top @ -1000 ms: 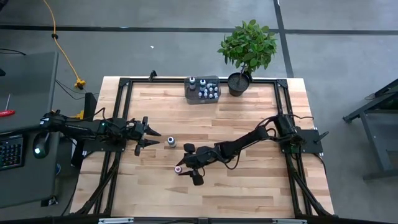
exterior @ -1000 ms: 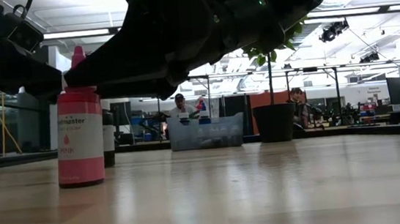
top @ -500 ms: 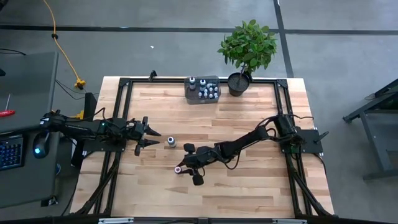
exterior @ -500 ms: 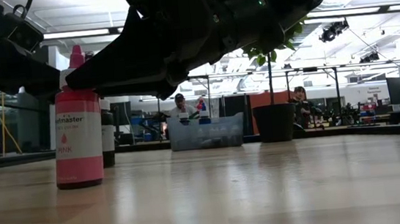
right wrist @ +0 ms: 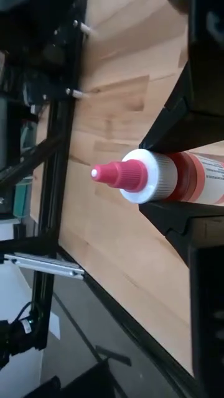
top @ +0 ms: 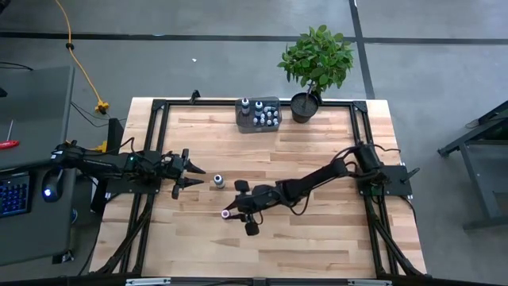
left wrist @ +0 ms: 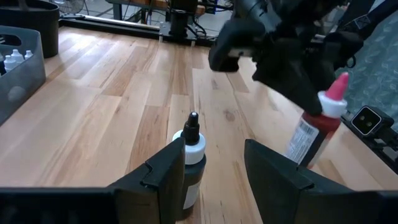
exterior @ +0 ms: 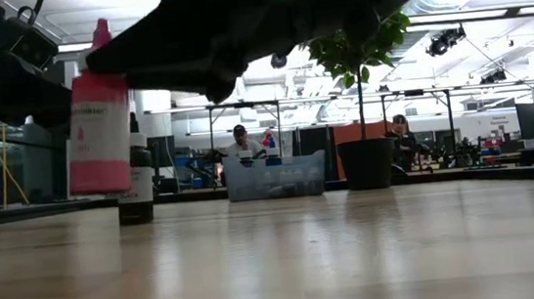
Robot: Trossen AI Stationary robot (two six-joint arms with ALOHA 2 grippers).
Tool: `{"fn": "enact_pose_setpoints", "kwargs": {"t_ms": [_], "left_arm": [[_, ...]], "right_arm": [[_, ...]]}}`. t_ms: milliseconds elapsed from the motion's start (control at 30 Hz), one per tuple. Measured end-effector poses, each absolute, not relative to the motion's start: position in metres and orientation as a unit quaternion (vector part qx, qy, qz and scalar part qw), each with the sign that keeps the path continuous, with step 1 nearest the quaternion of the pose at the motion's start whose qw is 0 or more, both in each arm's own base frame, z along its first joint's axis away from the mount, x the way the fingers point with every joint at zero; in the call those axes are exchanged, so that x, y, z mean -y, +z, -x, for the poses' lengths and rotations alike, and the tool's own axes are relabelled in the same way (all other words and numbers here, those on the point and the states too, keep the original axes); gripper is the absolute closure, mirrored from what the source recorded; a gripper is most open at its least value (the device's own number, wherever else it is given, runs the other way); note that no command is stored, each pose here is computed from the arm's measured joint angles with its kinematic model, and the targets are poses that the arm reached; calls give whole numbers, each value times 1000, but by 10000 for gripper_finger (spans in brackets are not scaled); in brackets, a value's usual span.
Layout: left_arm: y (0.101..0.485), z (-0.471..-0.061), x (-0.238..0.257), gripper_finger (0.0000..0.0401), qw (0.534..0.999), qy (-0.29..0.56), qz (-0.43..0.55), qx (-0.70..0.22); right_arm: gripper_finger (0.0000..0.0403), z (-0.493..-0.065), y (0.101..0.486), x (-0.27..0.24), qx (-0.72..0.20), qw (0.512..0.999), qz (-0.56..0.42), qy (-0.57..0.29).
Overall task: Pick & Place food coloring
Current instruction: Put the large pink food coloring bottle into the black bin
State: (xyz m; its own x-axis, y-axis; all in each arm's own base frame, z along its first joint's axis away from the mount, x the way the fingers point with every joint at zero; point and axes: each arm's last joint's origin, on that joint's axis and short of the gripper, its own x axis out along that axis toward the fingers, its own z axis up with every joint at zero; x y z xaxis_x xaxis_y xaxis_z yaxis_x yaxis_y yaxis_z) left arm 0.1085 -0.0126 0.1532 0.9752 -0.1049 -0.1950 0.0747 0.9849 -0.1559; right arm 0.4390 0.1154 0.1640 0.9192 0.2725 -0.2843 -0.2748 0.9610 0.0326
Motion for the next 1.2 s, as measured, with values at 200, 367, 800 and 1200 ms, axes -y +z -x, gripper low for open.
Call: {"fn": "enact_pose_setpoints", "kwargs": {"t_ms": [200, 367, 800, 1200], "left_arm": [[153, -108, 13, 238, 991, -45, 74, -102], [153, -108, 13, 238, 991, -45, 74, -102], [153, -109, 13, 238, 991, -45, 74, -102], [153, -108, 13, 238, 991, -46, 74, -102]], "right_arm": [[298, -432, 194, -110, -134, 985, 10, 109], [298, -418, 229, -97, -163, 984, 31, 64], [298, -412, 358, -45, -180, 968, 61, -162], [298, -421, 328, 23, -153, 903, -38, -399]]}}
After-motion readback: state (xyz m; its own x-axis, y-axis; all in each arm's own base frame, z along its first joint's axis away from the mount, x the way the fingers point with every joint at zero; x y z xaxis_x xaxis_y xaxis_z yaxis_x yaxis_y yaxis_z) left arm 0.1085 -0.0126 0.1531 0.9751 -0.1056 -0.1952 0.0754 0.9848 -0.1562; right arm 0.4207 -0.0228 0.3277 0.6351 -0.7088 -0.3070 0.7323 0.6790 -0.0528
